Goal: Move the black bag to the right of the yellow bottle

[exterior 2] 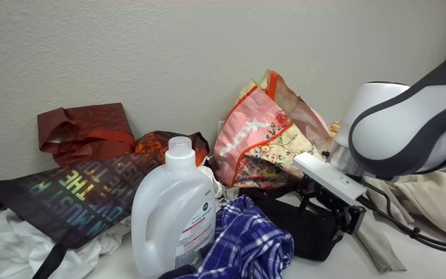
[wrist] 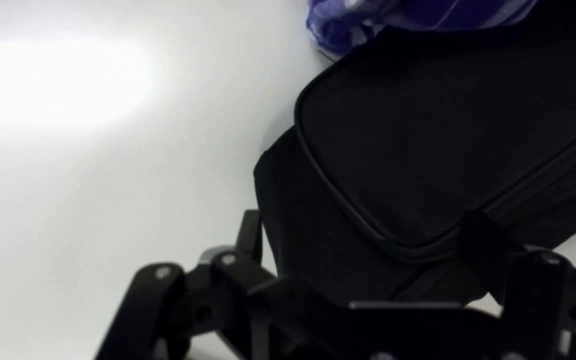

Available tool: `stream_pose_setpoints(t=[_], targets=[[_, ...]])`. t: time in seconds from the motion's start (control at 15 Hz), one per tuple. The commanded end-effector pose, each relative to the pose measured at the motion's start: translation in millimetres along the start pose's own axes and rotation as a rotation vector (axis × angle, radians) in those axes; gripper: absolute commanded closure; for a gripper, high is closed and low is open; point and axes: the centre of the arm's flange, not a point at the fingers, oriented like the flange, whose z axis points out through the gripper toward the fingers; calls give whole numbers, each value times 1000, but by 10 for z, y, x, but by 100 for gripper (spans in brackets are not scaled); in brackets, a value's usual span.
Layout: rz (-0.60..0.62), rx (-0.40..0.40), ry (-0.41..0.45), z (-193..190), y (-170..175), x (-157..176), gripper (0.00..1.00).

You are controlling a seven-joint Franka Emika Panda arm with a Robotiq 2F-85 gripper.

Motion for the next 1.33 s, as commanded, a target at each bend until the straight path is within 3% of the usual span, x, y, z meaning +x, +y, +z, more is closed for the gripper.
stream_pose_setpoints(t=[0.0, 0.6, 0.67, 0.87, 1.27], targets=[[71, 6, -1, 131, -333, -97, 0], [170, -77, 60, 530, -369, -83, 0], [160, -82, 63, 561, -353, -114, 25], [142, -72, 69, 567, -337, -182, 39], [135, -49, 71, 537, -313, -205, 83]])
